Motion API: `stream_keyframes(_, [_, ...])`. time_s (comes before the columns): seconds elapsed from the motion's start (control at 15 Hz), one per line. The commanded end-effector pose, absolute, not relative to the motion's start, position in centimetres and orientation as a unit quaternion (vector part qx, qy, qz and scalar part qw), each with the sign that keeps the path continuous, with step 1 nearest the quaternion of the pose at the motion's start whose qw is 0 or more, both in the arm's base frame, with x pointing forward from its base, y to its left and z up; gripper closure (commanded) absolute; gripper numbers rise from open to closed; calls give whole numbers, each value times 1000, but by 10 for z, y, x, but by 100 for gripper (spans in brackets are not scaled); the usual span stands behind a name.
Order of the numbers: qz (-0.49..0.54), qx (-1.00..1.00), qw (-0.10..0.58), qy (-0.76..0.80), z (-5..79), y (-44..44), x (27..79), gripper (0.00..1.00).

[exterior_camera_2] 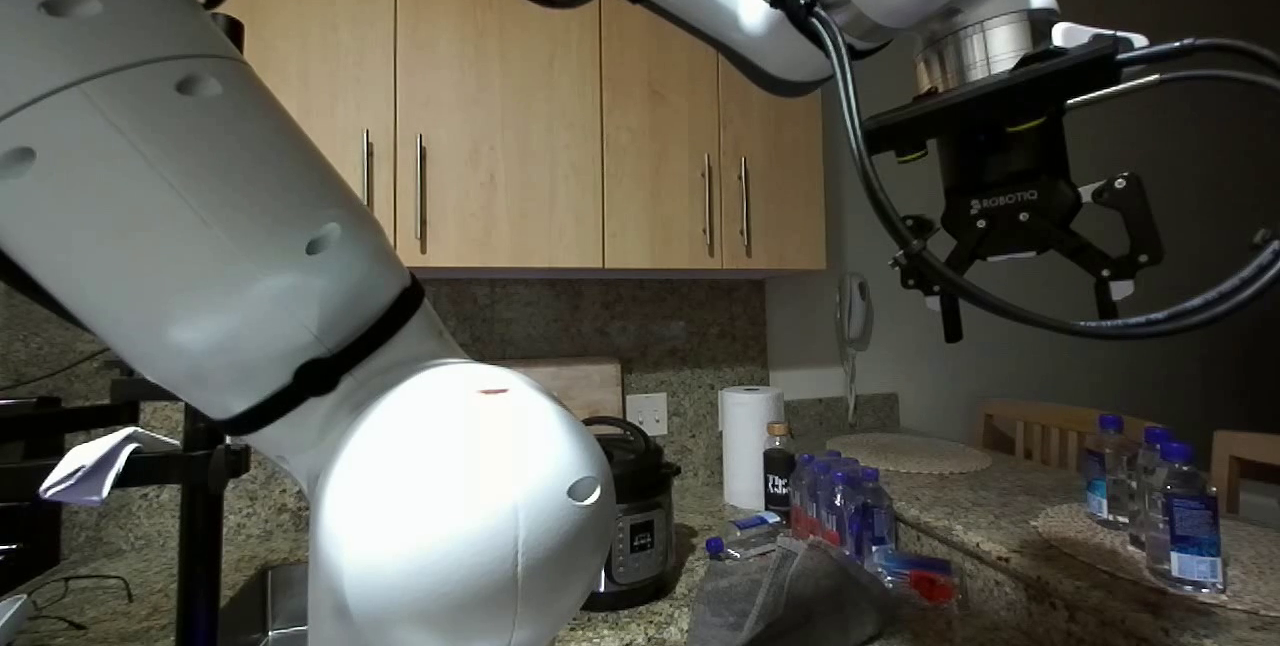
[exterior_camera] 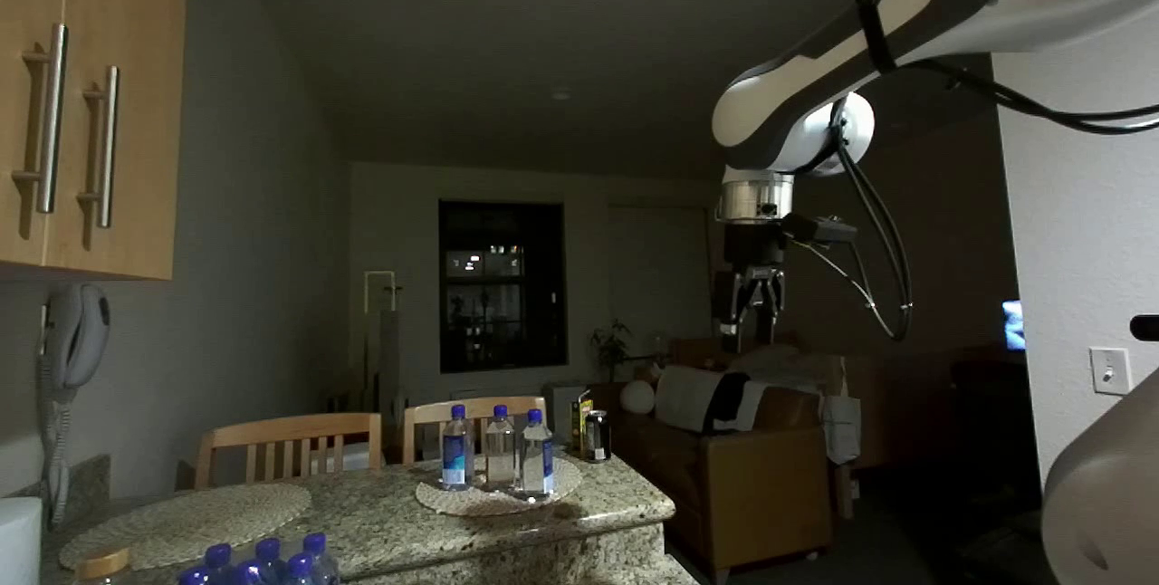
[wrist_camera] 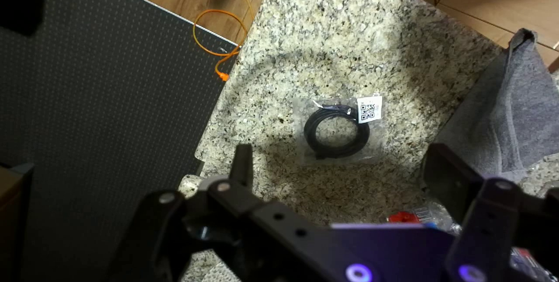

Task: Move the grey towel to the right.

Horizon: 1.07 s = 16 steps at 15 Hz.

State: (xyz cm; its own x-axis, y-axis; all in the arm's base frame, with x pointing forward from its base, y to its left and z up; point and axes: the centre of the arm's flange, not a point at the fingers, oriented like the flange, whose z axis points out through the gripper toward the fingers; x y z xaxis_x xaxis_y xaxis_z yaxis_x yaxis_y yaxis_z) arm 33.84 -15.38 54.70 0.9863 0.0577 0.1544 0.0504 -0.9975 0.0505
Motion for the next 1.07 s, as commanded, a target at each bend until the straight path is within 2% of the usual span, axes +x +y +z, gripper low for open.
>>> stream_keyframes(0.0, [78, 996, 23, 27, 547, -154, 338, 0])
stream_keyframes(1.0, [79, 996, 24, 41, 546, -133, 353, 0])
